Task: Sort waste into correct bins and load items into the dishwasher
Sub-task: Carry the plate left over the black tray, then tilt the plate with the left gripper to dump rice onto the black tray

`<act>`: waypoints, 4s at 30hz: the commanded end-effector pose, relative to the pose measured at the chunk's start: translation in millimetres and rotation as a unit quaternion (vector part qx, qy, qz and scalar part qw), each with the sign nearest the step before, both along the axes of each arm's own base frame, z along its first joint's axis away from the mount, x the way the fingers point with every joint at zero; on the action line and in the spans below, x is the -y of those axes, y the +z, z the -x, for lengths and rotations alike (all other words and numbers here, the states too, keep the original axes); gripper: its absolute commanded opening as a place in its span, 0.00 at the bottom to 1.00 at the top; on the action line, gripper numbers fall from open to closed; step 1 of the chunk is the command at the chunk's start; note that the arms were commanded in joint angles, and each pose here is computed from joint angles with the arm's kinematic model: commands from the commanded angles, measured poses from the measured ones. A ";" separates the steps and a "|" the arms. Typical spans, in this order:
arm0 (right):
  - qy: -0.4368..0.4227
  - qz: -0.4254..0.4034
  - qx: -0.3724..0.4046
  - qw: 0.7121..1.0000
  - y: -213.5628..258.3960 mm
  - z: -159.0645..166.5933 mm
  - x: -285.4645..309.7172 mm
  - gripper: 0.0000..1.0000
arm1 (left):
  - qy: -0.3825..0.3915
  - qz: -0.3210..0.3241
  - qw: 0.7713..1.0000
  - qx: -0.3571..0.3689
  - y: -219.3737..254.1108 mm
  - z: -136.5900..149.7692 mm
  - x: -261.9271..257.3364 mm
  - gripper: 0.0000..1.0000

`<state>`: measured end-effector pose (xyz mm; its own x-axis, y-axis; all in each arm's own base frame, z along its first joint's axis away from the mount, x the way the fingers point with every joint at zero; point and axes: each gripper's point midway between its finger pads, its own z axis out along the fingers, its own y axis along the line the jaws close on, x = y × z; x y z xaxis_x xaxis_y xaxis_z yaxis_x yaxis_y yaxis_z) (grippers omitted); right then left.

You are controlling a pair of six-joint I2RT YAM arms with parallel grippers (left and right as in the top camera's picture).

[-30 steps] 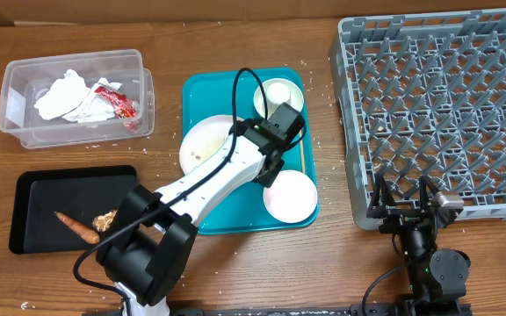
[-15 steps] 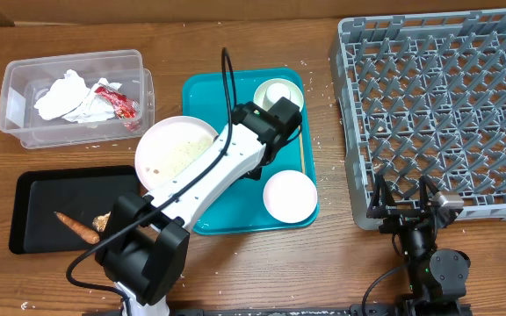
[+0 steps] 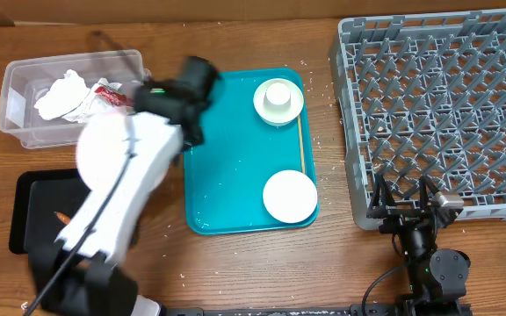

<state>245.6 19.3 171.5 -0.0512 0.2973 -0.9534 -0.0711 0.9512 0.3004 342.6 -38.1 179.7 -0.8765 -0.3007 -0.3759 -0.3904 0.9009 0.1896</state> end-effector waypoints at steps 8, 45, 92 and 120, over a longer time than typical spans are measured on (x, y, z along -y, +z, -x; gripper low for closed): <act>0.005 0.003 0.002 1.000 -2.0 0.0 -2.1 1.00 | 0.050 0.113 0.991 0.045 22.8 -14.0 -48.6 0.04; 0.005 0.003 0.002 1.000 -2.0 0.0 -2.1 1.00 | 0.092 0.293 0.950 0.056 -23.4 -6.5 -103.9 0.04; 0.005 0.003 0.002 1.000 -1.8 0.0 -2.1 1.00 | 0.043 0.481 0.851 0.204 59.8 30.3 -127.9 0.04; 0.005 0.003 0.002 1.000 -2.0 0.0 -2.1 1.00 | 0.019 0.541 0.812 0.219 78.1 33.6 -109.9 0.04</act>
